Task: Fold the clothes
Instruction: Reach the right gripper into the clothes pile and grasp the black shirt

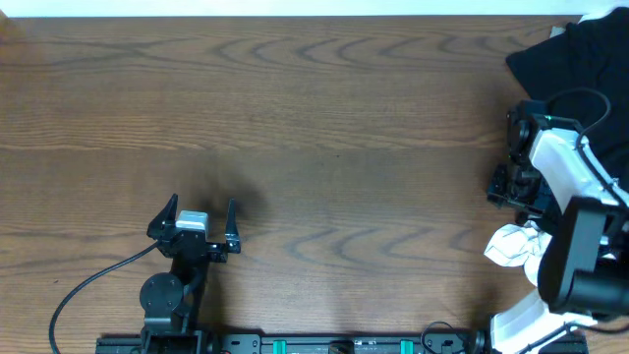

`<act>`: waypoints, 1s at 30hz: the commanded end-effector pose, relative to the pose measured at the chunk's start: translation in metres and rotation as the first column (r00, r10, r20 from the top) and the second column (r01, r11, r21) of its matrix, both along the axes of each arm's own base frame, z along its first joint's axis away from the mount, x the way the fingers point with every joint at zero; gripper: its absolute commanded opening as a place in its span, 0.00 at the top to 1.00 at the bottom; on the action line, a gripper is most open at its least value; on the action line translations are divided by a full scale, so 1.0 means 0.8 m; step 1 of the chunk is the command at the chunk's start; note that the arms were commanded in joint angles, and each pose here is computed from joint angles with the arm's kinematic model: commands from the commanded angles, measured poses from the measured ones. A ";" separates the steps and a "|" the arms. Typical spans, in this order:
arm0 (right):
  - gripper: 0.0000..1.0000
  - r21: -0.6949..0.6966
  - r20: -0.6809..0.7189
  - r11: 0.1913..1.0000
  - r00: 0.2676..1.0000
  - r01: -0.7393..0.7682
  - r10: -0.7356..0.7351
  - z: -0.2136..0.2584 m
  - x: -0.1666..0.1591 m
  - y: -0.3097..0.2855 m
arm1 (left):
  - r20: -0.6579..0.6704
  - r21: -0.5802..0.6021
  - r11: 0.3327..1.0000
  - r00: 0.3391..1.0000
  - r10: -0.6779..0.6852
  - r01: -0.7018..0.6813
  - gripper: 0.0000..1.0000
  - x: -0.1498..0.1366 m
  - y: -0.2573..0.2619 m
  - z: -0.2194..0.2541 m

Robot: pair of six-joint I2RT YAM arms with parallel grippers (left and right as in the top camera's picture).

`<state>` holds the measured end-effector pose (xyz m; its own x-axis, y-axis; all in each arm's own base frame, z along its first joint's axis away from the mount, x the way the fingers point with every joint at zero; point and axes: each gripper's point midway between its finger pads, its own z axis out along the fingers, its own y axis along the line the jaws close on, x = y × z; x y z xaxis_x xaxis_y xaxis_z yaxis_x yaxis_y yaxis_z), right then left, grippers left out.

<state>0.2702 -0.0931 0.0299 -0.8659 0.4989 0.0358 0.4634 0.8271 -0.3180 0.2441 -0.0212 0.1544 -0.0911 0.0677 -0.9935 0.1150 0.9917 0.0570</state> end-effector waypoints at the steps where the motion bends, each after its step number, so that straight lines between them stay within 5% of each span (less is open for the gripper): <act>1: 0.46 -0.020 -0.028 0.999 0.999 0.034 -0.035 -0.013 -0.006 -0.011 | -0.048 0.006 1.000 0.999 -0.010 0.011 0.02 -0.001 -0.002 -0.020; 11: 0.47 -0.063 -0.001 0.994 0.996 0.093 -0.093 -0.028 -0.010 -0.038 | -0.048 0.006 1.000 0.999 -0.010 0.011 0.02 -0.001 -0.002 -0.019; 18: 0.99 -0.061 0.005 0.994 0.995 0.095 -0.095 -0.034 -0.011 -0.037 | -0.049 0.006 1.000 0.999 -0.010 0.011 0.02 -0.001 -0.002 -0.020; 23: 0.99 -0.046 0.028 0.994 0.995 0.095 -0.094 -0.018 0.000 -0.035 | -0.048 0.006 1.000 0.999 -0.010 0.011 0.02 -0.001 -0.002 -0.020; 30: 0.99 0.032 0.197 0.995 0.976 0.091 -0.095 0.083 0.038 -0.020 | -0.049 0.006 1.000 0.999 -0.010 0.011 0.02 -0.001 -0.002 -0.020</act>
<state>0.2771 -0.1119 0.0509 -0.8150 0.5793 0.0128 0.5514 0.7822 -0.2900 0.2441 -0.0212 0.1544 -0.0911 0.0677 -0.9935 0.1150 0.9917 0.0570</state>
